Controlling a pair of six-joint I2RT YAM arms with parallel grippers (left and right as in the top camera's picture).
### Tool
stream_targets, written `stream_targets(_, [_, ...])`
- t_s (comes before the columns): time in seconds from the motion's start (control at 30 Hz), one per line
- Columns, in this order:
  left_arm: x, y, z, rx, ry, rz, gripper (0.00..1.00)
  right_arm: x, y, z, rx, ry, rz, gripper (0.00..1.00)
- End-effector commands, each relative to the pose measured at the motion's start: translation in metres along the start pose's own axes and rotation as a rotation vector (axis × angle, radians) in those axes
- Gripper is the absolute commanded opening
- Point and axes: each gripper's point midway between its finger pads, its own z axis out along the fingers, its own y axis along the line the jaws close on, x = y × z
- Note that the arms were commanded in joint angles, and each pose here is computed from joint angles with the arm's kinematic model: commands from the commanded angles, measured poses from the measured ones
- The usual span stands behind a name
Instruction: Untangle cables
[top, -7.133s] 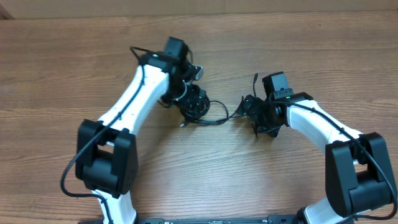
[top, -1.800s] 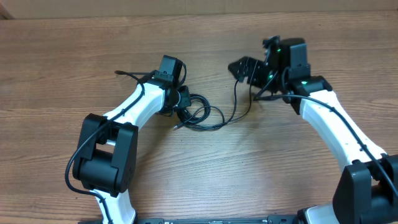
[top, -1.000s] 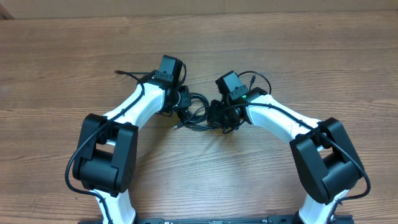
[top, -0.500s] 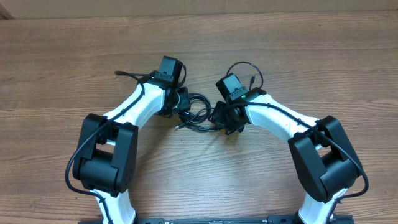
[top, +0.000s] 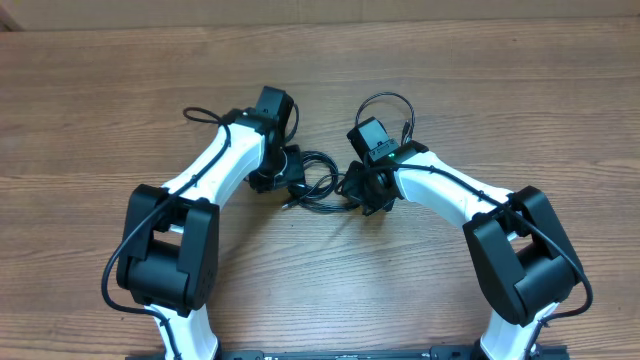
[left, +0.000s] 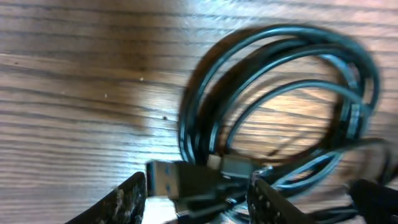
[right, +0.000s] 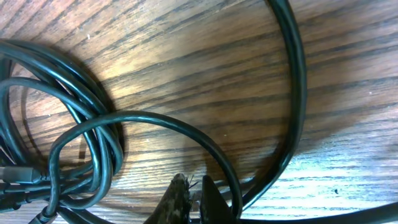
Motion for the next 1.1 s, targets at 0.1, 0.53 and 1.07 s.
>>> stream_targets(0.1, [0.003,-0.007,-0.009,0.036,0.021,-0.078,0.51,-0.005,0.001,0.001,0.0,-0.018,0.005,0.09])
stream_targets(0.53, [0.004,0.002,0.001,0.004,0.005,-0.34,0.54,-0.008,0.005,0.001,-0.015,-0.03,0.002,0.12])
stream_targets(1.07, [-0.001,-0.023,0.006,-0.013,-0.095,-0.283,0.4,-0.01,0.007,0.001,-0.023,-0.036,0.0,0.15])
